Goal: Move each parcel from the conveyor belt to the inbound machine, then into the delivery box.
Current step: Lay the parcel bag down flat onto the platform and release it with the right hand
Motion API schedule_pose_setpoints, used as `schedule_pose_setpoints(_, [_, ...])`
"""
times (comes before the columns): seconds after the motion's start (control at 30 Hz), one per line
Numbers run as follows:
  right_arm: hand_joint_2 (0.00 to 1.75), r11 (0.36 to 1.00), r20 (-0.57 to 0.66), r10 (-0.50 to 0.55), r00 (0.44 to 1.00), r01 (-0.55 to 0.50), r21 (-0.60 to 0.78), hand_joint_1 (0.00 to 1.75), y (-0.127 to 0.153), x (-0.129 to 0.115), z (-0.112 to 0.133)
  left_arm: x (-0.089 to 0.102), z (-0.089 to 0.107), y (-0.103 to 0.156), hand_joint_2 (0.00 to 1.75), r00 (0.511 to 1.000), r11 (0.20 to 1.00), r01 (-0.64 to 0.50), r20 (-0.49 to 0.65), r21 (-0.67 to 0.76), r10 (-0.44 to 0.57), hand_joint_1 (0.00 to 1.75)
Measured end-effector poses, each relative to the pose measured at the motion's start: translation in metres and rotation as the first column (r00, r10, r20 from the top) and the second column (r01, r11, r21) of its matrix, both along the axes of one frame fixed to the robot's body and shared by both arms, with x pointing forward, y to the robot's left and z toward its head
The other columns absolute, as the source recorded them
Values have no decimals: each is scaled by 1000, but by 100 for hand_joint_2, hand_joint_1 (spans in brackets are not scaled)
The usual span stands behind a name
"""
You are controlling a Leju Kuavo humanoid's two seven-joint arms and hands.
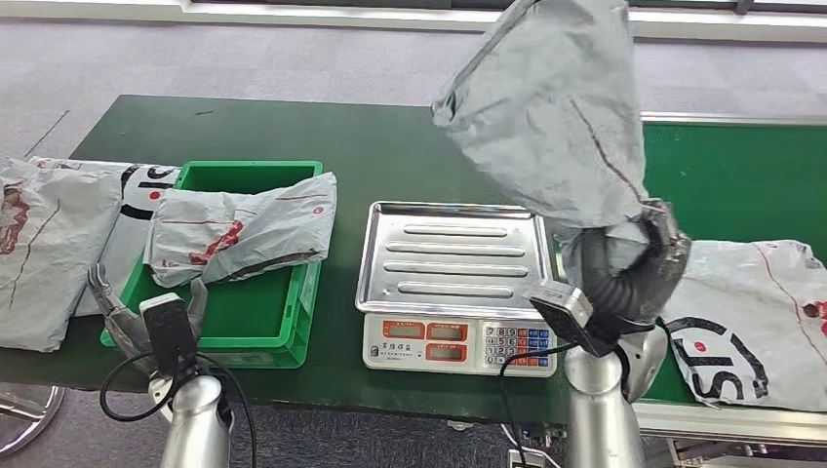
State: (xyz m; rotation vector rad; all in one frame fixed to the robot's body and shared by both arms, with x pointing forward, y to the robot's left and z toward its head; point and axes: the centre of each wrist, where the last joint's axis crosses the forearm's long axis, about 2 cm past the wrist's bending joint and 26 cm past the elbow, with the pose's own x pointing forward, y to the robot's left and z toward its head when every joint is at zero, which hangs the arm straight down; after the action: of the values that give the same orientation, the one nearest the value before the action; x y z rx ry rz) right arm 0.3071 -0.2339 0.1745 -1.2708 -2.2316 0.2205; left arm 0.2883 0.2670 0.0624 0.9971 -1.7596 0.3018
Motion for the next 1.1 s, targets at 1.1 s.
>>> schedule_pose_setpoints(1.1, [175,969,-628,152,763,-240,-57,175,106,9,-96,-3,-1,2,175,1000,1000,-4,-1,7,4,0])
